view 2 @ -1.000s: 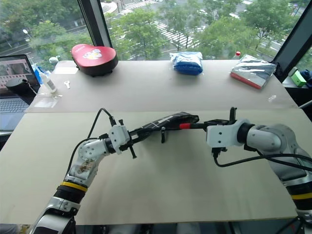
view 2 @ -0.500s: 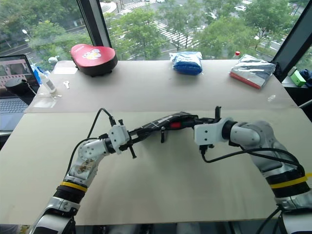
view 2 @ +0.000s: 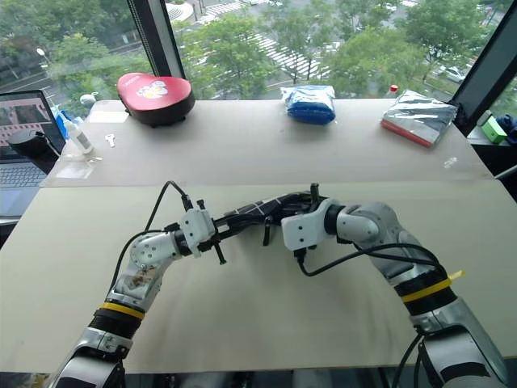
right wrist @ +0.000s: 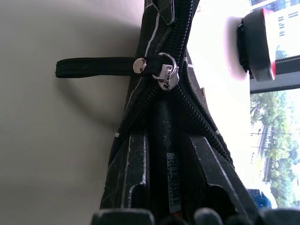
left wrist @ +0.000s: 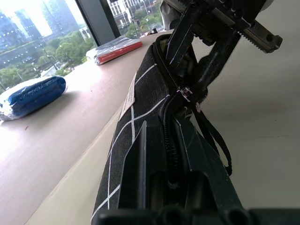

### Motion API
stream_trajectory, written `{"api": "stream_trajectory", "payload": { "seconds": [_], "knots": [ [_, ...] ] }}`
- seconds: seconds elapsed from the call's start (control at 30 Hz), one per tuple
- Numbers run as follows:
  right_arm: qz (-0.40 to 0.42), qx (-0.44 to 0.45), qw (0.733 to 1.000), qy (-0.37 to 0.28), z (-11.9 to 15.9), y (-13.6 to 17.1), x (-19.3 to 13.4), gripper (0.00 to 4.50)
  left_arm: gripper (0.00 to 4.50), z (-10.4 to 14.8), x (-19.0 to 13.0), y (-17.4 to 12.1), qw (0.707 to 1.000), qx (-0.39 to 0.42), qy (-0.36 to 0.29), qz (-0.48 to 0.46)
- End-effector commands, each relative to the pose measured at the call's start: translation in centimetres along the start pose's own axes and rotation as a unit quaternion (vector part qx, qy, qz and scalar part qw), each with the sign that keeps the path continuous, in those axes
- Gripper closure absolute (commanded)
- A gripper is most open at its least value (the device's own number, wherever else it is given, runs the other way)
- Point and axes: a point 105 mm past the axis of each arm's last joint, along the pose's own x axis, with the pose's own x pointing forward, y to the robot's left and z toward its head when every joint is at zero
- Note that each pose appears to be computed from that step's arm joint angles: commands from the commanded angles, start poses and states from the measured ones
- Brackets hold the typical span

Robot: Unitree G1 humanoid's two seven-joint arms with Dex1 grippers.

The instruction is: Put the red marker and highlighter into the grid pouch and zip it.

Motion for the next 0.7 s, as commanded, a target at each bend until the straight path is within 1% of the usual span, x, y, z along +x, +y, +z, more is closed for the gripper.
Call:
{"api": "stream_trajectory", "payload": {
  "seconds": [0.03, 0.13, 0.23, 0.3, 0.33, 0.37, 0.4, 0.43, 0.47, 0.53, 0.63, 0.67, 0.7],
  "knots": [
    [-0.024, 0.010, 1.000, 0.018, -0.9, -1.3, -1.3, 2.14, 4.50, 1.3, 0.0, 0.5, 1.000, 0.020, -0.020, 0.011],
    [-0.051, 0.033, 0.998, 0.029, -1.8, -2.1, -2.4, 2.14, 4.50, 1.3, 0.1, 0.5, 1.000, 0.020, -0.020, 0.011],
    [-0.082, 0.090, 0.992, 0.019, -1.9, -2.9, -3.7, 2.14, 4.50, 1.3, 0.2, 0.5, 1.000, 0.019, -0.021, 0.012],
    [-0.109, 0.172, 0.979, -0.005, -1.7, -3.8, -5.4, 2.14, 4.50, 1.3, 0.2, 0.5, 1.000, 0.019, -0.021, 0.011],
    [-0.120, 0.228, 0.966, -0.021, -1.6, -4.2, -6.4, 2.14, 4.50, 1.3, 0.2, 0.5, 1.000, 0.019, -0.021, 0.011],
    [-0.122, 0.293, 0.948, -0.041, -1.4, -4.4, -7.4, 2.14, 4.50, 1.3, 0.2, 0.6, 1.000, 0.019, -0.021, 0.011],
    [-0.104, 0.363, 0.924, -0.062, -1.0, -4.0, -8.5, 2.14, 4.50, 1.3, 0.2, 0.7, 1.000, 0.020, -0.020, 0.011],
    [-0.073, 0.410, 0.906, -0.078, -0.4, -3.3, -9.4, 2.14, 4.50, 1.3, 0.2, 0.7, 1.000, 0.020, -0.020, 0.011],
    [-0.041, 0.443, 0.891, -0.090, 0.3, -2.4, -10.3, 2.14, 4.50, 1.3, 0.2, 0.8, 1.000, 0.020, -0.020, 0.011],
    [0.006, 0.483, 0.871, -0.094, 1.4, -0.6, -11.3, 2.14, 4.50, 1.3, 0.2, 0.8, 1.000, 0.020, -0.019, 0.011],
    [0.053, 0.536, 0.839, -0.079, 2.4, 2.7, -11.1, 2.14, 4.50, 1.3, 0.3, 0.9, 1.000, 0.020, -0.019, 0.012],
    [0.059, 0.553, 0.828, -0.069, 2.5, 3.8, -10.5, 2.14, 4.50, 1.3, 0.3, 0.9, 1.000, 0.019, -0.020, 0.011],
    [0.059, 0.559, 0.825, -0.055, 2.4, 4.7, -9.6, 2.14, 4.50, 1.2, 0.3, 0.8, 1.000, 0.018, -0.020, 0.011]
  ]
}}
